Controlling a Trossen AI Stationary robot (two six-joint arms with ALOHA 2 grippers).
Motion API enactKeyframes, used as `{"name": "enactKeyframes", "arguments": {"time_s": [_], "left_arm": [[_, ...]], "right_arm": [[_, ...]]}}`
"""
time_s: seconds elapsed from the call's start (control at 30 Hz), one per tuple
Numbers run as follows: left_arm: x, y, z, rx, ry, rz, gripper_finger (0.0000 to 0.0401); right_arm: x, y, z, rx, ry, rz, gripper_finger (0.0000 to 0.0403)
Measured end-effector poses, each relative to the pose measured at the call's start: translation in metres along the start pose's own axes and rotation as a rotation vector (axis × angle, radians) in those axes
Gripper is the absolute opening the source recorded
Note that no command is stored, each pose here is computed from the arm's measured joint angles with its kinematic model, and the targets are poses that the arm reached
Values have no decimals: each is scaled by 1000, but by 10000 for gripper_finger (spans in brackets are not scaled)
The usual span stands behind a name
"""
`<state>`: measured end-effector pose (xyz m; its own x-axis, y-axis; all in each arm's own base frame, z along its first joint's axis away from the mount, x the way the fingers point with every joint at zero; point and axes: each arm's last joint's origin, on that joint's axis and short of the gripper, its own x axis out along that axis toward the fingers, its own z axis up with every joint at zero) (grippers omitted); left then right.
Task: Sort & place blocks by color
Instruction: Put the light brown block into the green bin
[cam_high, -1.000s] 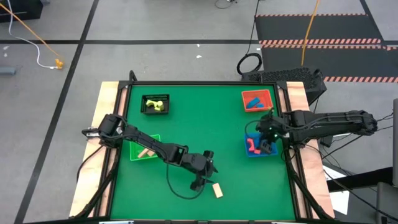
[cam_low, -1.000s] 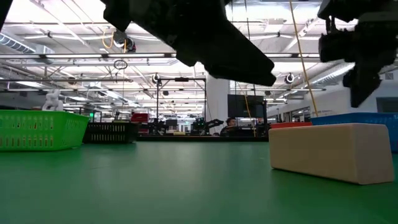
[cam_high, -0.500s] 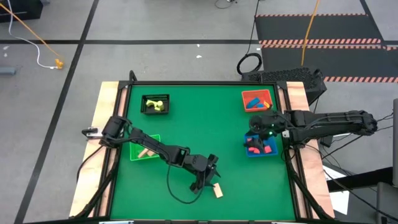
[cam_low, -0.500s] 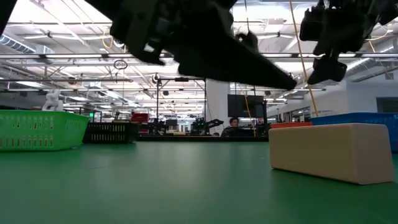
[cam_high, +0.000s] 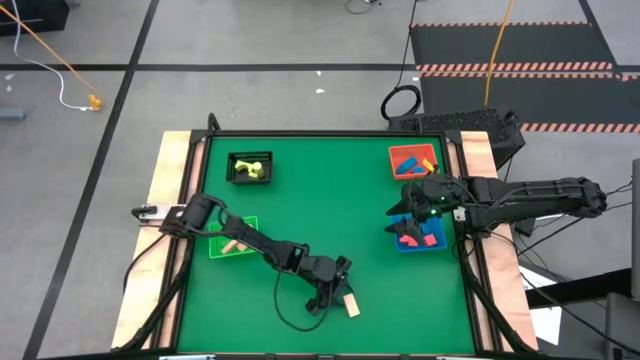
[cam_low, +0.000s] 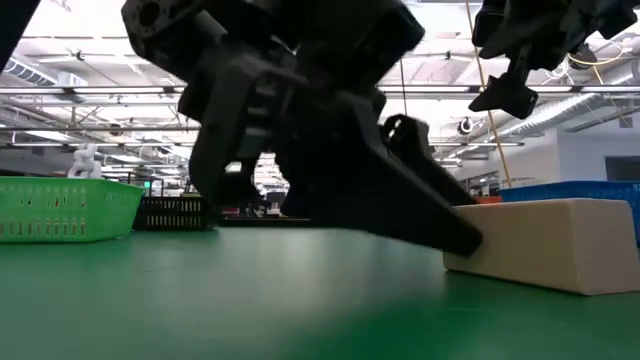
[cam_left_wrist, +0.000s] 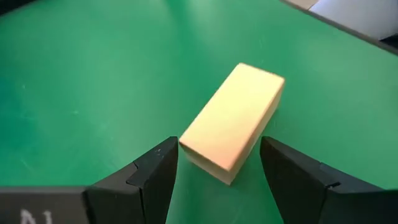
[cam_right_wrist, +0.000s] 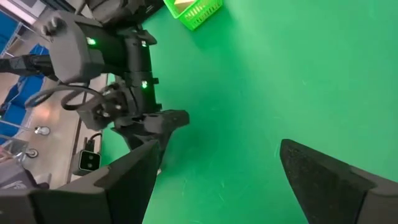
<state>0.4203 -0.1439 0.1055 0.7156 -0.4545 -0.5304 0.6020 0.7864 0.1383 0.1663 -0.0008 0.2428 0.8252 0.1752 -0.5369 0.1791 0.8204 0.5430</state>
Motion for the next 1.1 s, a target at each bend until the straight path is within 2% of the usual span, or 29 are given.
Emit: {"name": "enactKeyframes", "arguments": {"time_s": [0.27,0.37,0.53,0.63,0.77,0.93,1.1], "left_arm": [[6,0,-9,-18,18,-5,221],[6,-3,-8,-8,8,-6,192],[7,-3,-6,-3,-7,-2,119],[7,-3,-5,-15,-17,2,98],[6,1,-6,-43,-21,18,108],[4,4,-3,-148,-10,92,145],[-4,-1,13,-227,-49,91,182]], "right_arm": [[0,0,0,-1,0,0,325],[0,0,0,0,0,0,325],[0,0,0,1,0,0,325],[0,0,0,-1,0,0,325],[0,0,0,-1,0,0,325],[0,0,0,-1,0,0,325],[0,0,0,-1,0,1,325]]}}
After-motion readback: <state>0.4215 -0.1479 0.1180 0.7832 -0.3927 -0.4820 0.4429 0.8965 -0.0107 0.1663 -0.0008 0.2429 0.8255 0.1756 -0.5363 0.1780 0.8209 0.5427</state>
